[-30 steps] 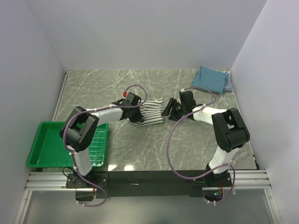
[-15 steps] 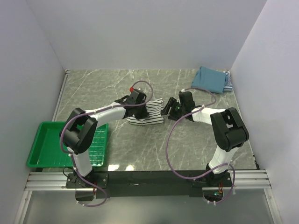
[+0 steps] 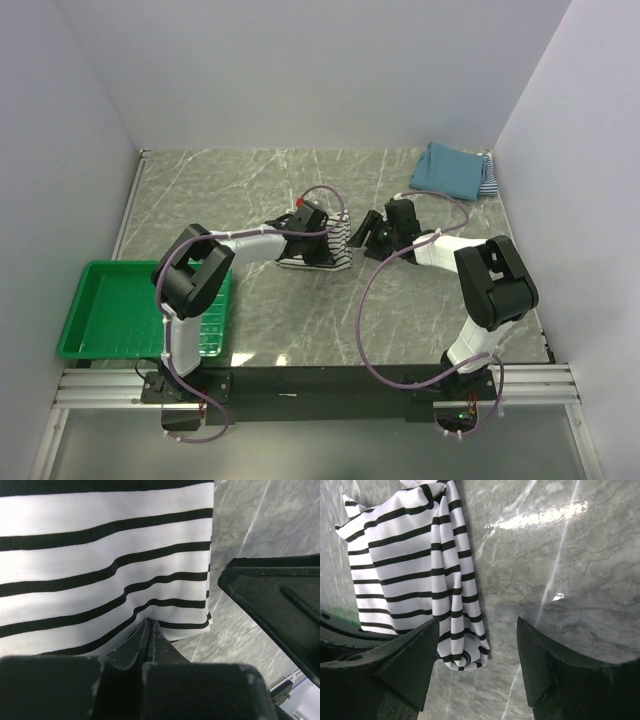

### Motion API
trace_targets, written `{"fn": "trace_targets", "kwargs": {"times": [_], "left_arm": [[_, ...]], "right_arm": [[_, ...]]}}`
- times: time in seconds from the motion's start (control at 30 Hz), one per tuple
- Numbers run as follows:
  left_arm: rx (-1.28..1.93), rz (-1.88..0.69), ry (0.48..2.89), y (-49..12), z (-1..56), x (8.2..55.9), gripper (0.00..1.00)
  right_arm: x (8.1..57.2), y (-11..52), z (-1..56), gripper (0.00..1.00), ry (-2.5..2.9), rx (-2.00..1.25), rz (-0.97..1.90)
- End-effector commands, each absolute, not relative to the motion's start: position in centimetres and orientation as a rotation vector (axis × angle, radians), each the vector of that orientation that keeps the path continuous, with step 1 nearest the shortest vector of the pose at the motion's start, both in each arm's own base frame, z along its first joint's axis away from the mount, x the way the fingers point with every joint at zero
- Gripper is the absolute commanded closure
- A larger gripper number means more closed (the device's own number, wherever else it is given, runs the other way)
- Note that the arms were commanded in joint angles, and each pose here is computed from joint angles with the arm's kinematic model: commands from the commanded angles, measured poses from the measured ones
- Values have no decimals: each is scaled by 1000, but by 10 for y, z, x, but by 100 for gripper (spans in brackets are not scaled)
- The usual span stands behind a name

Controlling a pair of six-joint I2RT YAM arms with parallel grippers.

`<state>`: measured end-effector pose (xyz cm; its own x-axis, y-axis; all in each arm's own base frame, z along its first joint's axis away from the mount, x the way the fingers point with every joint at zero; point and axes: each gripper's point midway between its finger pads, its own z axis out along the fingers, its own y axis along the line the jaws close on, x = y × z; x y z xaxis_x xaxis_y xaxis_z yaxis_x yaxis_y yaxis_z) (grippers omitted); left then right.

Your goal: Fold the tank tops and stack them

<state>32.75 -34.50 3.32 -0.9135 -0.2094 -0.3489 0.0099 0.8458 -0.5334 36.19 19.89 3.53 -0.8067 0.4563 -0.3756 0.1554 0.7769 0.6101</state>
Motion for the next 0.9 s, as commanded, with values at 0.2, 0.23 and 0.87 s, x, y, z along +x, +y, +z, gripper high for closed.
{"fn": "trace_targets", "kwargs": {"times": [0.2, 0.23, 0.87], "left_arm": [[-99, -815, 2588, -360, 48, 326, 100], [-97, -815, 2587, -361, 49, 327, 99], [-63, -842, 2580, -364, 57, 322, 99]], "right_arm": [[377, 220, 36, 30, 2460, 371, 783], [377, 221, 33, 30, 2470, 370, 776], [375, 229, 0, 78, 2592, 318, 653]]}}
